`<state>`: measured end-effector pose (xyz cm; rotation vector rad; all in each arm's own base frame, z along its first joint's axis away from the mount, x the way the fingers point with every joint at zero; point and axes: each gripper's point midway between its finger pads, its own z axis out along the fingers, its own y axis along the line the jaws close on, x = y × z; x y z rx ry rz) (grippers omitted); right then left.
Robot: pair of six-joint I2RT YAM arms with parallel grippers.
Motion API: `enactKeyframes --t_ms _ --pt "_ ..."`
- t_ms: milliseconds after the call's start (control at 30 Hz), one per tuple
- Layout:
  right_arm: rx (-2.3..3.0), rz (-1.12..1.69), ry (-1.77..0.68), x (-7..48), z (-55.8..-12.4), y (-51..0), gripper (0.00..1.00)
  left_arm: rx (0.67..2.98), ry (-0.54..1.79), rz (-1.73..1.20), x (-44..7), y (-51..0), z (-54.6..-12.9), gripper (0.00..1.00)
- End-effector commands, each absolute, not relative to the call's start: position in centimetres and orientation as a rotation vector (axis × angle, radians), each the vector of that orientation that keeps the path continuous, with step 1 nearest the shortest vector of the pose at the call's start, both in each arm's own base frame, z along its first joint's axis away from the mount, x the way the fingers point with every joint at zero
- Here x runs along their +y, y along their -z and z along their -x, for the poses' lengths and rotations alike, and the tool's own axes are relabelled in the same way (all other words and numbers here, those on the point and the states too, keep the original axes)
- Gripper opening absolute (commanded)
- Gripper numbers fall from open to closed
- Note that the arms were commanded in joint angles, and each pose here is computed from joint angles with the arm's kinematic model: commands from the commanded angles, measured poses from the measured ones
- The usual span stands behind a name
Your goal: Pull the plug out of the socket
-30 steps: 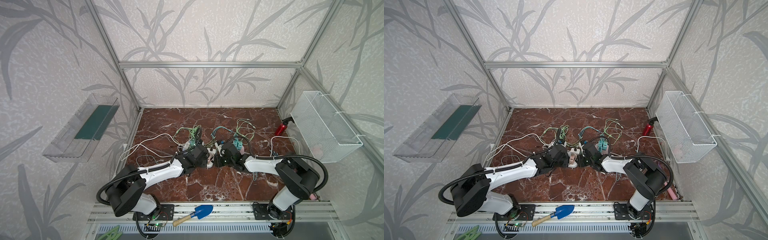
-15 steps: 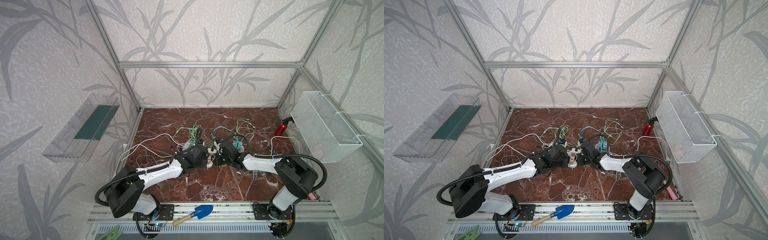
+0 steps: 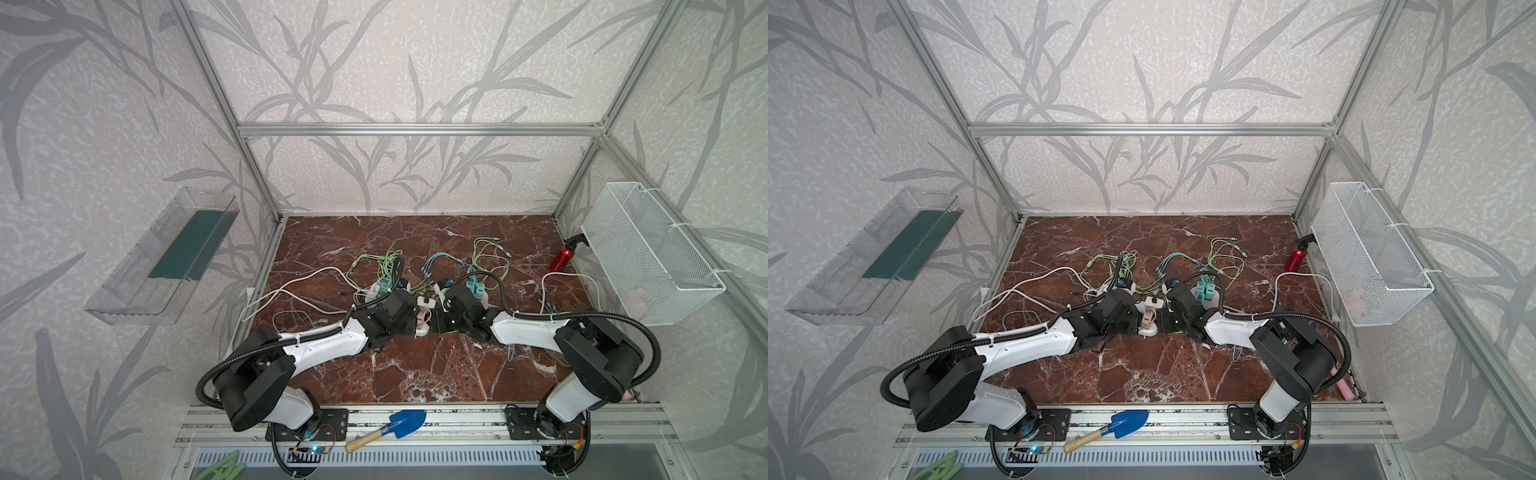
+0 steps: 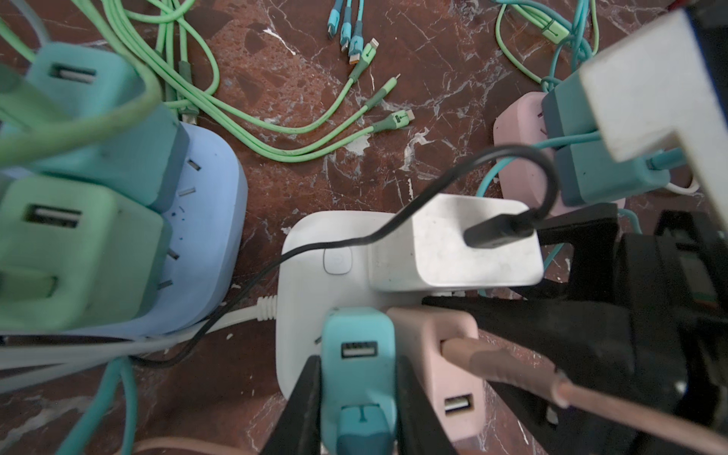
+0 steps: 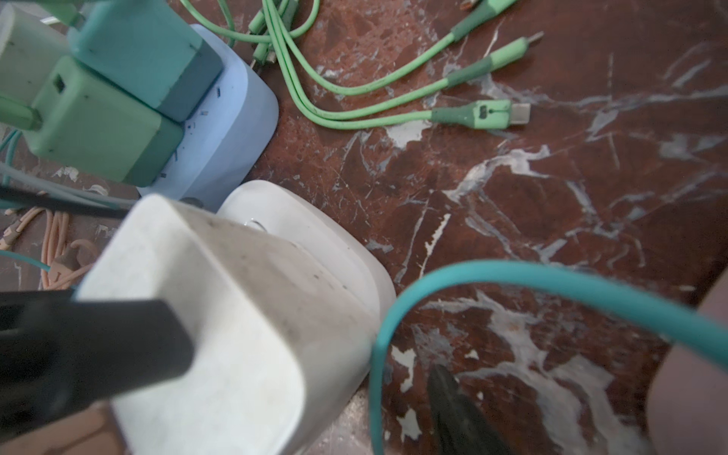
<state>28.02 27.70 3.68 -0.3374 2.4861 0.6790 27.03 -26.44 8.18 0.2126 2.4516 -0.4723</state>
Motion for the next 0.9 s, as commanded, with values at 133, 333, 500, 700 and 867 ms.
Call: enactKeyframes --t_ms 133,333,500,700,867 --pt "2.629 0.393 -0.68 26.6 -24.3 -0.5 0.58 2.415 0.6 -0.221 -29.2 -10.2 -27.2 0.0" --pt "2.686 0.397 -0.58 25.7 -24.3 0.9 0.53 2.378 0.55 -0.339 -30.6 -11.4 -27.0 0.0" --pt "2.719 0.395 -0.5 24.6 -24.1 1.6 0.53 2.351 0.525 -0.362 -30.4 -12.0 -27.1 0.0" --pt "2.755 0.407 -0.404 23.6 -24.0 2.3 0.53 2.284 0.543 -0.34 -29.8 -13.4 -27.2 0.0" --pt "2.752 0.405 -0.389 23.4 -24.1 2.5 0.53 2.263 0.592 -0.3 -29.3 -14.1 -27.3 0.0"
